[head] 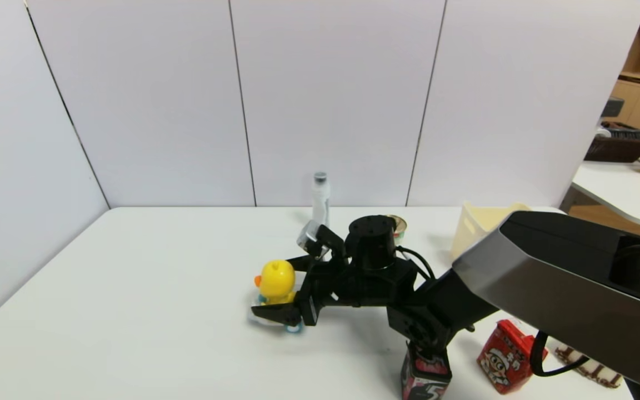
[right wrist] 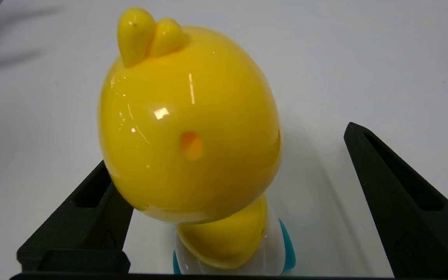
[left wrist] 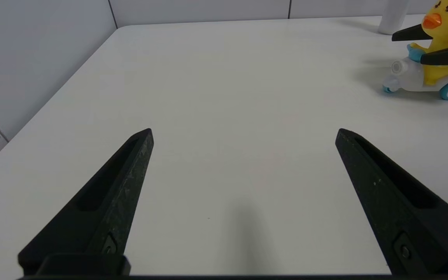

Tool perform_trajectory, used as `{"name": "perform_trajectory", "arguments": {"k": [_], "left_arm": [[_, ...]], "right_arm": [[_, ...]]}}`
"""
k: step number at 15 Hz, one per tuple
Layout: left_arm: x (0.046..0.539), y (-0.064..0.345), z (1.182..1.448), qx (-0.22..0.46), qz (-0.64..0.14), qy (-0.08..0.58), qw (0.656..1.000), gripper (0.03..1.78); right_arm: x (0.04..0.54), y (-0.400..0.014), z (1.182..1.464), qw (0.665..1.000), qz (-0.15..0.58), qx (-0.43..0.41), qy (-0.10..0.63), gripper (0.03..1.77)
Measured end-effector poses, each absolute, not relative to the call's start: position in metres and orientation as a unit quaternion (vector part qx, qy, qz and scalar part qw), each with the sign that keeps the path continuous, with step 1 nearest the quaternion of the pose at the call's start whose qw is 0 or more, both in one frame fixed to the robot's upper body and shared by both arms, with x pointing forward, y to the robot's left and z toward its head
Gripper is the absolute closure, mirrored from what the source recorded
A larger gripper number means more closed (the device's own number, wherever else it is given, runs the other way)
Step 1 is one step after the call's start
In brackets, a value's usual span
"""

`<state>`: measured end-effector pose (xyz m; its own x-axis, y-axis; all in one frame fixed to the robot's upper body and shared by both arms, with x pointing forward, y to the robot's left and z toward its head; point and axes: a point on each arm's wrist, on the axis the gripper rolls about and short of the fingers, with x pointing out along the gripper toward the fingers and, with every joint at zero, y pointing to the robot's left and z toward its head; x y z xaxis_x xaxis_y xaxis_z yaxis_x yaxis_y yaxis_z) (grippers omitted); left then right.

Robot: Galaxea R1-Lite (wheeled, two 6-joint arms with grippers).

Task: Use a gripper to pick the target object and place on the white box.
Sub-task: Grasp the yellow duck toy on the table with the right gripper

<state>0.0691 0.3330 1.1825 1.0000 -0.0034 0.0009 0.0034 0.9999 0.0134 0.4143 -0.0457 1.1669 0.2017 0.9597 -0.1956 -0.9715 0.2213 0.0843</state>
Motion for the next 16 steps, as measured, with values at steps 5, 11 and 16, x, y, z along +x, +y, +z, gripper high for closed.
{"name": "perform_trajectory", "arguments": {"k": [5,11,16], "left_arm": [[0.0691,0.3330,1.1825,0.007,-0.002,0.000,1.000,0.12],[0.0690,0.3330,1.1826,0.007,-0.002,-0.001,1.000,0.12],[0.0690,0.3330,1.1826,0.007,-0.002,-0.001,1.000,0.12]], "right_arm": [[0.4179,-0.0435,1.1660,0.776,0.622,-0.028,0.100,0.10],[0.4204,-0.0425,1.1676,0.777,0.621,-0.022,0.099,0.10],[0.4201,-0.0421,1.1670,0.777,0.621,-0.020,0.102,0.10]]}}
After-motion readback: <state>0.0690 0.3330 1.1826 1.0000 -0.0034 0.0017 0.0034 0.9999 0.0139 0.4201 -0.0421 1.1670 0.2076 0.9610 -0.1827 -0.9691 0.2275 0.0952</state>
